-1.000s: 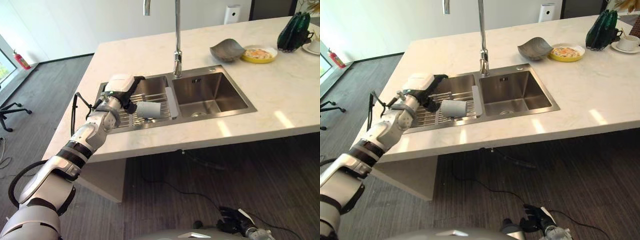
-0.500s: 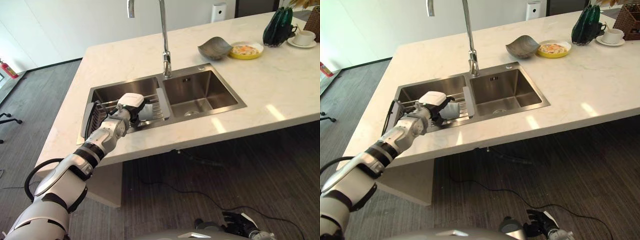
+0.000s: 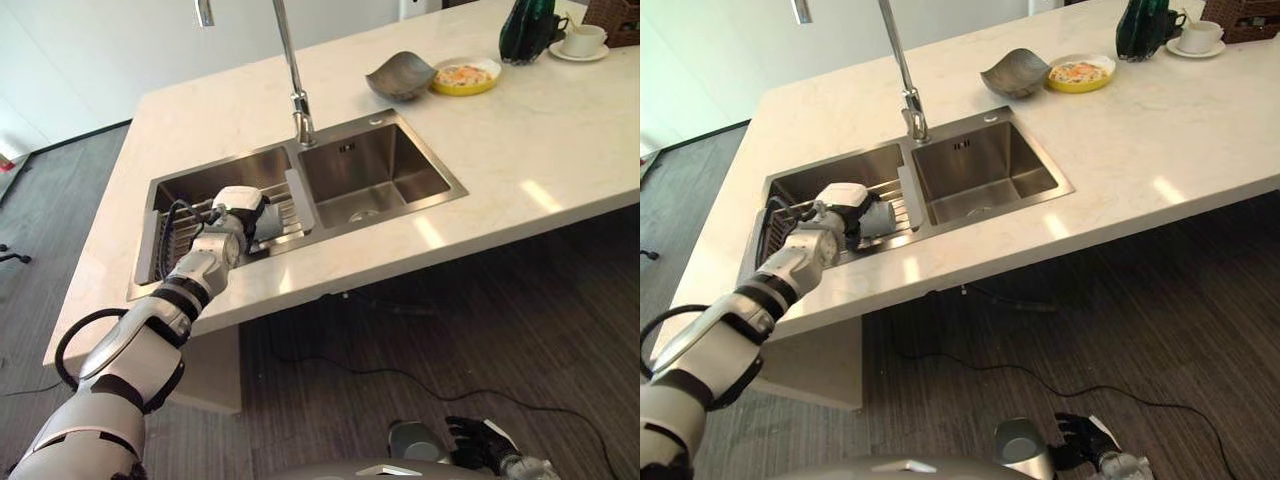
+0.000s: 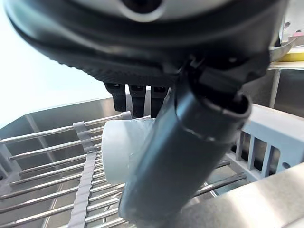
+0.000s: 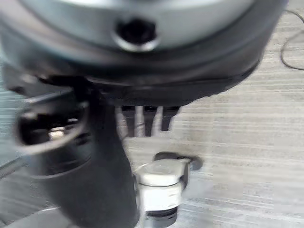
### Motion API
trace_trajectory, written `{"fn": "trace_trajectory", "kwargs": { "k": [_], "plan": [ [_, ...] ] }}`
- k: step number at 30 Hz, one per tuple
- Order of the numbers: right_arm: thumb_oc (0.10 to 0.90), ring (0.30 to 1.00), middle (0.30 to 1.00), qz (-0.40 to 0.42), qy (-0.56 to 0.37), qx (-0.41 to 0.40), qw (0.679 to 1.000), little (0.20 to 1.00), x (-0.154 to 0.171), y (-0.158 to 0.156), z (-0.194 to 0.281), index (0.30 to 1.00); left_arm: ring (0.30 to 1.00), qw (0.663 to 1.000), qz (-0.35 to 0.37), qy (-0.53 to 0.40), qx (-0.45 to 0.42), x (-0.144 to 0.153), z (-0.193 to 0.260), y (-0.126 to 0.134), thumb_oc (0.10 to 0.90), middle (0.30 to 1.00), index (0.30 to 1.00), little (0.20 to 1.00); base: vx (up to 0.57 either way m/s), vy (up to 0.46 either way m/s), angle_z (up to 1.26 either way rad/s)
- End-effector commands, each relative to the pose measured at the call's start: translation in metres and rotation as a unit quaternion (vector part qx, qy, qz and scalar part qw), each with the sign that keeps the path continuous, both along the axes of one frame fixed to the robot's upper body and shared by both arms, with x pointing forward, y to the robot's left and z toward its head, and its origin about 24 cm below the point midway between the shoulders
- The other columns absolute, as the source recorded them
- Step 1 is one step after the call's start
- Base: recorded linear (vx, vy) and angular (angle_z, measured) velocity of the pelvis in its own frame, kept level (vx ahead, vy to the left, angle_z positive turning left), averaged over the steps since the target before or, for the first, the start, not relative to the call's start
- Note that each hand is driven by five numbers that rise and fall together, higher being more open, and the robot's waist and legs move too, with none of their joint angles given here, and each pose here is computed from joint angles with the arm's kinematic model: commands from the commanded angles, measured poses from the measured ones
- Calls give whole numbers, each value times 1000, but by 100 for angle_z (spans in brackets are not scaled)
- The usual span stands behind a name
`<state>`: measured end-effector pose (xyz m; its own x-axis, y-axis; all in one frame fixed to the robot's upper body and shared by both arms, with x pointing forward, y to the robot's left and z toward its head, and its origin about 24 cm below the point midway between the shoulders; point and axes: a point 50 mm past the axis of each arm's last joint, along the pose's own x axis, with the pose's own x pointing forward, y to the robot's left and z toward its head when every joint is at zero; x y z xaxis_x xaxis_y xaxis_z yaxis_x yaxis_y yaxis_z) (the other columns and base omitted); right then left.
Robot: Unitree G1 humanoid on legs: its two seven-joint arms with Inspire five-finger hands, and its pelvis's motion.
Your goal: Place the dishes in the dishwasher.
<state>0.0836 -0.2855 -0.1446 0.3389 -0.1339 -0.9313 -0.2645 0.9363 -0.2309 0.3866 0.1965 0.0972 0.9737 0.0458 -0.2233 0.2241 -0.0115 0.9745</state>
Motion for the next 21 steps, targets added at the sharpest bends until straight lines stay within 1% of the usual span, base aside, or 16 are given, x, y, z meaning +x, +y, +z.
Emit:
{"fn": "trace_trajectory", "kwargs": {
  "k": [1,3,4,8,11,12,14,15,16,17,19,20,21],
  "plan": [
    [800,900,900,35,-70,46,996,900,14,26,0,900,900,998,22,-63,21,22,56,3,800,900,900,900,43,-20,-1],
    [800,900,900,35,-70,46,996,900,14,26,0,900,900,998,21,-63,21,22,56,3,800,900,900,900,5,-9,10],
    [800,900,900,35,-73,45,996,900,17,24,2,900,900,998,15,-62,16,23,56,-3,800,900,900,900,-4,-11,-7],
    [800,900,900,36,-79,42,995,900,19,20,4,900,900,999,38,-36,4,22,43,7,800,900,900,900,-5,-2,-4],
    [800,900,900,33,-76,37,996,900,17,17,4,900,900,997,76,-1,-13,16,25,23,800,900,900,900,3,12,-7],
    [800,900,900,33,-76,37,996,900,17,16,4,900,900,997,76,-1,-13,16,25,23,800,900,900,900,5,-3,-8],
    [800,900,900,35,-69,33,996,900,12,14,4,900,900,992,119,47,-13,6,5,44,800,900,900,900,-4,-4,-10],
    [800,900,900,35,-69,33,996,900,12,14,4,900,900,992,119,48,-13,6,5,44,800,900,900,900,-26,-4,-12],
    [800,900,900,32,-71,32,996,900,12,13,4,900,900,986,152,69,-23,0,-3,57,800,900,900,900,-20,0,-14],
    [800,900,900,32,-72,32,996,900,12,13,4,900,900,986,152,69,-23,0,-3,57,800,900,900,900,-35,-4,-13],
    [800,900,900,29,-80,31,996,900,13,11,6,900,900,979,179,95,-23,-9,-15,71,800,900,900,900,-31,-1,-5],
    [800,900,900,27,-84,30,996,900,14,10,7,900,862,975,193,105,-21,-13,-20,78,775,862,862,862,-38,9,-6],
    [800,900,900,26,-89,29,995,900,16,8,8,900,300,970,208,128,-14,-21,-28,88,400,300,300,300,-31,6,-10]
  ]
}}
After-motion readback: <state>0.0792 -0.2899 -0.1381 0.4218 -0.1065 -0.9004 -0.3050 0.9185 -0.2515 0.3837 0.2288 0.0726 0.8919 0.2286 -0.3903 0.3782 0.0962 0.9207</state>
